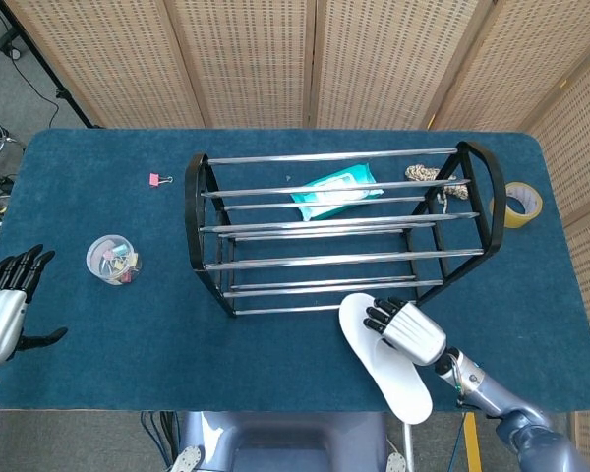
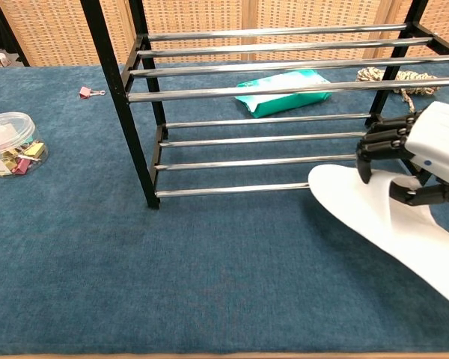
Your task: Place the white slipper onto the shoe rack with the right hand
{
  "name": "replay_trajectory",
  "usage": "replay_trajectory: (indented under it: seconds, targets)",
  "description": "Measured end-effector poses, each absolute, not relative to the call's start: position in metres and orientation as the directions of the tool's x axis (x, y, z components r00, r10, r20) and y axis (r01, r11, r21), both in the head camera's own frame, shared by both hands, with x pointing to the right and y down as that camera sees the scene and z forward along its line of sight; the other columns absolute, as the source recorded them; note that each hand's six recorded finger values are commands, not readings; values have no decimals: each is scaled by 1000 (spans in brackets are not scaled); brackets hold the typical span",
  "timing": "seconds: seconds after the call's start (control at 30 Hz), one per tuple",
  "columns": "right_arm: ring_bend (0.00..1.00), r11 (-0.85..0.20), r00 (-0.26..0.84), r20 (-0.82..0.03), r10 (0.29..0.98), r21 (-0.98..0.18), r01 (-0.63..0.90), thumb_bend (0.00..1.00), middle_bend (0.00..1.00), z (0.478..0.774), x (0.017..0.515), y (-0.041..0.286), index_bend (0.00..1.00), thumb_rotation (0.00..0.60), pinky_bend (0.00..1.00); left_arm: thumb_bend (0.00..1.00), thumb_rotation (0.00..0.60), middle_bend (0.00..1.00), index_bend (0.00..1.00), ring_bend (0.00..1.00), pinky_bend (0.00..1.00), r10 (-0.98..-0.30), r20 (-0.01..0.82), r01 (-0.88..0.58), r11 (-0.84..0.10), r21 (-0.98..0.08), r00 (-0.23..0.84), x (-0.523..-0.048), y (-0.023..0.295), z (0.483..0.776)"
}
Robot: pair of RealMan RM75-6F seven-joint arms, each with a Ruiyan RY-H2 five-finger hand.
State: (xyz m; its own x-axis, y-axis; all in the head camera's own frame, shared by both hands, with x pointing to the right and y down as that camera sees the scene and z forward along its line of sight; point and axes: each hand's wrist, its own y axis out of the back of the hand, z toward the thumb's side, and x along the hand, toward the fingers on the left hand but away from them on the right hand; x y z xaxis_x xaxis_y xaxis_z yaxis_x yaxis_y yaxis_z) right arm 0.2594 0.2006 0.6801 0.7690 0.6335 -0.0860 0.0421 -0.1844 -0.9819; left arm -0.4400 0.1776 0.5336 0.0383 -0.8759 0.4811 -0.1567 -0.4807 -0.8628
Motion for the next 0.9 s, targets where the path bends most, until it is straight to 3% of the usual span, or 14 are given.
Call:
replay_trajectory:
  seconds: [0.53, 0.9]
  targets:
    - [438, -250, 706, -137, 694, -966, 59, 584, 508, 707, 235, 181, 577, 600, 617, 0, 600, 0, 0, 0, 0, -881, 472, -185, -470, -863, 33, -444, 176, 528]
    - [438, -294, 622, -179, 762, -952, 86, 584, 508, 726, 219, 148, 576, 600, 617, 0, 600, 0, 0, 0, 0, -879, 476, -205, -471, -858, 29, -448, 175, 525]
